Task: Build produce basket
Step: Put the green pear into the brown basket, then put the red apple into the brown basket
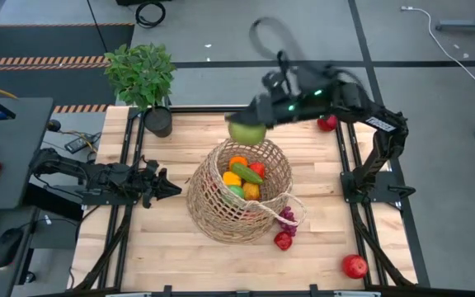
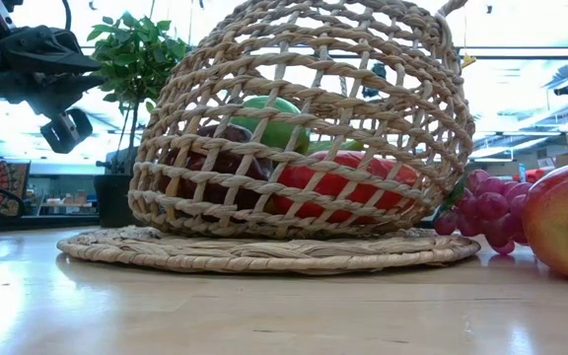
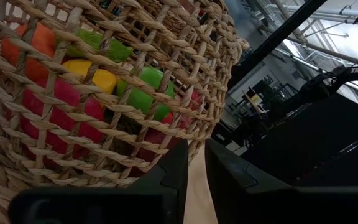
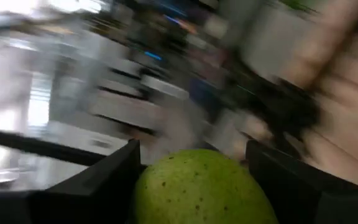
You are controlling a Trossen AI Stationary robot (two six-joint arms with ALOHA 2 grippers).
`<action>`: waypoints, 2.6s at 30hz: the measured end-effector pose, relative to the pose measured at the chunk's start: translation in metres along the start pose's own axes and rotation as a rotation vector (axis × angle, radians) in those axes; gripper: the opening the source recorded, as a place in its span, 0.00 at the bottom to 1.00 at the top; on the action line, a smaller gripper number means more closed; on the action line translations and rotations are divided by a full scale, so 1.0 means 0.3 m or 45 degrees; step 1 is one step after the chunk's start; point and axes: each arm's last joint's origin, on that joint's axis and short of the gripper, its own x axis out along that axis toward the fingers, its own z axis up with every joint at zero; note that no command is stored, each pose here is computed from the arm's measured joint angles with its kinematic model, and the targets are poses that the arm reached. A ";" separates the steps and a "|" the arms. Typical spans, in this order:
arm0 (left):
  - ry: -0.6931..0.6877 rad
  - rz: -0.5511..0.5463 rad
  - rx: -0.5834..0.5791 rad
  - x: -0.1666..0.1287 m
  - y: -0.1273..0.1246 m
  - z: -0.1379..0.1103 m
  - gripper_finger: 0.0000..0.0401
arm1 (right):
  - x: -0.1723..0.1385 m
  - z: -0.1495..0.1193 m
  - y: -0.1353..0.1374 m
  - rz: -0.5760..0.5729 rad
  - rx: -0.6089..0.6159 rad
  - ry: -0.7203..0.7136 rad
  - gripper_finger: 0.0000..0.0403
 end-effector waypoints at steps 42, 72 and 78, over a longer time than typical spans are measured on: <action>-0.001 -0.001 -0.001 0.000 0.000 0.000 0.14 | 0.281 -0.249 -0.553 -0.992 -0.030 0.751 0.72; -0.001 0.000 -0.001 0.000 0.000 0.000 0.15 | 0.141 -0.320 -0.701 -0.591 0.183 0.595 0.99; 0.000 0.000 0.000 0.000 0.000 0.000 0.15 | -0.036 -0.326 -0.531 -0.495 0.069 0.424 0.97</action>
